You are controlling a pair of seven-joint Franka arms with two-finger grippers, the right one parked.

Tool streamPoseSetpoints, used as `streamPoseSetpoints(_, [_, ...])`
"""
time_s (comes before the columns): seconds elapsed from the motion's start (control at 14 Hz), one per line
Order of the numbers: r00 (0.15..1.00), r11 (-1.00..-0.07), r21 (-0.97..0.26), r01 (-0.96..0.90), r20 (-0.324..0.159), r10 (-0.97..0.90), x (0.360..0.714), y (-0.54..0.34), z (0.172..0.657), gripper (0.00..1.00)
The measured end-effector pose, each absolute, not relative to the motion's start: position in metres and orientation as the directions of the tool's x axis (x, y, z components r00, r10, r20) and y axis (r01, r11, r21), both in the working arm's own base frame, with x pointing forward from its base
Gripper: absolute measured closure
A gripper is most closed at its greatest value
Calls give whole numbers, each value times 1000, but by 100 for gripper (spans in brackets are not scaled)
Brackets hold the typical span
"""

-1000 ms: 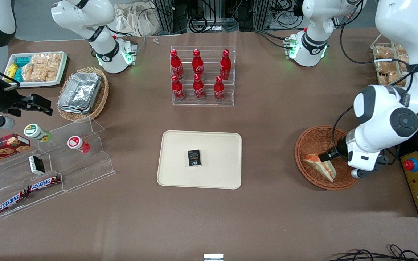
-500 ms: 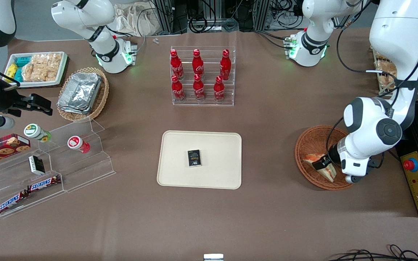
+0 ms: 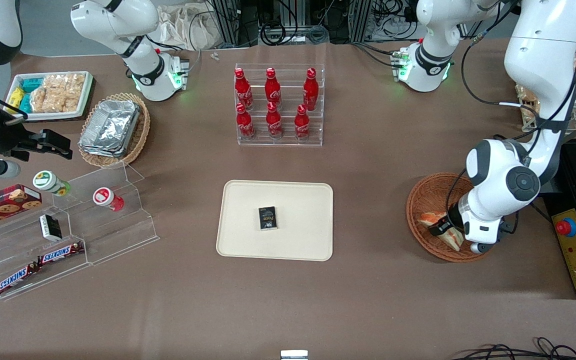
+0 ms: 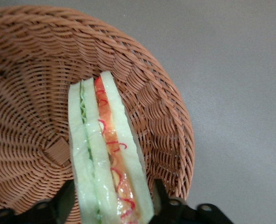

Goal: Place sandwich from basket to tray
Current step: 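Close the left gripper on the sandwich wedge, then lift the sandwich out of the basket with the left gripper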

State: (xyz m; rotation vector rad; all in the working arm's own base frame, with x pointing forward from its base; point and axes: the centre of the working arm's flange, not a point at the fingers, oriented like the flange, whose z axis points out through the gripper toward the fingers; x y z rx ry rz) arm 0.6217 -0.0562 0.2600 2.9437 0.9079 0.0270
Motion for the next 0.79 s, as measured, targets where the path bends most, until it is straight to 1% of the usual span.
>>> streamPoseSetpoints(0.07, [830, -829, 47, 557, -5, 558, 620, -55, 267, 44])
streamPoseSetpoints(0.21, [829, -829, 19, 559, -14, 559, 617, -54, 290, 63])
streamPoseSetpoints(0.43, [824, -824, -26, 566, -13, 567, 610, -52, 360, 81])
streamPoseSetpoints(0.64, [834, -834, -59, 548, -30, 551, 593, -71, 445, 81])
streamPoseSetpoints(0.79, [859, -859, -80, 506, -52, 510, 582, -101, 482, 83])
